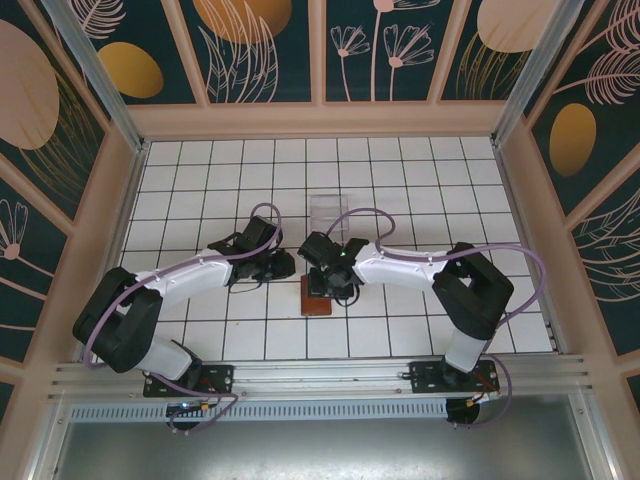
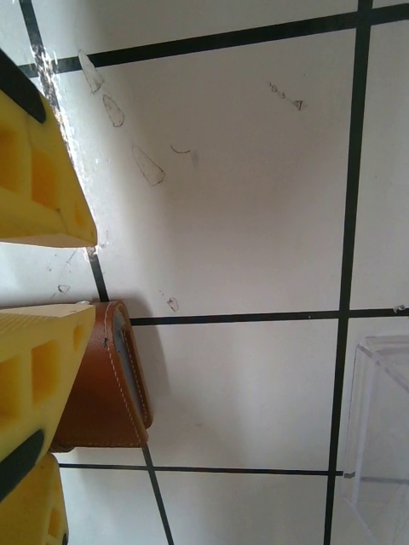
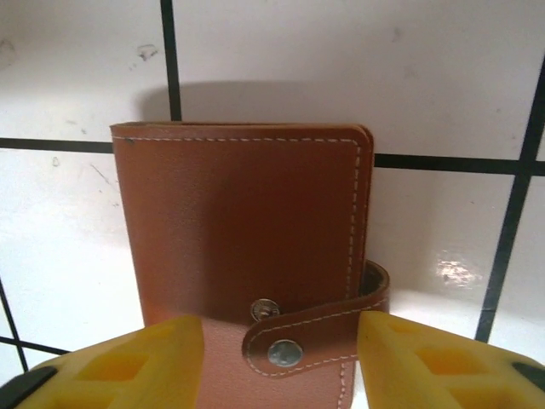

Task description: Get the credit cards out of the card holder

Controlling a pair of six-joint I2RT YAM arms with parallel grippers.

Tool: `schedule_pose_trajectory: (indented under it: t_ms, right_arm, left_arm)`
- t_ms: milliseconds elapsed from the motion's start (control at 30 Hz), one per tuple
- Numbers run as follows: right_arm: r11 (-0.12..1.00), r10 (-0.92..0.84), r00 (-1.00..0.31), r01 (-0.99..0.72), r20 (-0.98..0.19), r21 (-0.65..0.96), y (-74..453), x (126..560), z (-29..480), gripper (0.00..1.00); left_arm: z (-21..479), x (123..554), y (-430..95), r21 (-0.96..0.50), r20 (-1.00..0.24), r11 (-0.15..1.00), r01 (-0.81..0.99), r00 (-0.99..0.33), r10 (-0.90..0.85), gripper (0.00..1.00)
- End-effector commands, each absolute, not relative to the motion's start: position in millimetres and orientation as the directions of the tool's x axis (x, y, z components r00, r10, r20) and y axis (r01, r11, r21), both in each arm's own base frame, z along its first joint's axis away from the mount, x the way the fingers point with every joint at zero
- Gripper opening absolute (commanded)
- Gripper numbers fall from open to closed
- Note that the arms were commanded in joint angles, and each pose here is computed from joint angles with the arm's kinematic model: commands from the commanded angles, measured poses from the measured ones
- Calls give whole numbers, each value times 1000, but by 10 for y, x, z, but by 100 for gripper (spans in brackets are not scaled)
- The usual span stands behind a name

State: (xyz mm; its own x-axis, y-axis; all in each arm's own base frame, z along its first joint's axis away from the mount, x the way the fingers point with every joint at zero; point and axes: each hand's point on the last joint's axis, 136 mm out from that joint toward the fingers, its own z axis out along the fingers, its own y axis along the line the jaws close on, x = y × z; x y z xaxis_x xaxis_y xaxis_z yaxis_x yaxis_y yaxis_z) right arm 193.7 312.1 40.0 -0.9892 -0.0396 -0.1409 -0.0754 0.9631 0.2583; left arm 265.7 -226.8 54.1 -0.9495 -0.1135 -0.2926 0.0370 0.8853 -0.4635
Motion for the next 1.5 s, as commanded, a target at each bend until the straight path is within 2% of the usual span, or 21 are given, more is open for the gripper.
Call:
schedule_pose_trajectory:
  t_ms: [0, 167, 400, 567, 733, 833, 967, 1233, 1467]
  right_arm:
    - [980, -19, -989, -47, -145, 194, 2981, 1915, 426, 48]
    - [988, -16, -986, -40, -164, 149, 2891, 1942, 432, 52]
    - [988, -8, -983, -37, -181, 152, 2872, 1958, 491, 47]
    - [981, -4, -981, -42, -195, 189, 2910, 1971, 574, 36]
    - [976, 4, -977, -42, -212, 215, 2937, 1987, 635, 15]
    - [967, 7, -973, -52, -231, 251, 2983, 2003, 709, 5]
    - [949, 23, -967, -59, -252, 311, 3049, 2014, 843, 0]
    - [913, 65, -959, -55, -277, 404, 3106, 2015, 1052, 0]
    - [878, 91, -962, -44, -257, 476, 3123, 1932, 1168, 0]
  left_arm:
    - [539, 2668, -2279, -456, -277, 889, 51, -957, -87, 26]
    - [545, 2677, -2294, -456, -273, 888, 54, -959, -82, 26]
    - [560, 2681, -2324, -464, -268, 884, 57, -960, -79, 26]
    - [558, 2656, -2343, -475, -254, 878, 56, -964, -75, 26]
    - [534, 2565, -2382, -507, -219, 861, 52, -973, -71, 27]
    - [486, 2457, -2460, -543, -185, 837, 65, -982, -44, 31]
    - [481, 2351, -2532, -565, -169, 821, 76, -985, -25, 40]
    - [579, 2255, -2663, -577, -163, 812, 86, -986, -11, 61]
    - [584, 2218, -2700, -560, -158, 824, 83, -987, -8, 69]
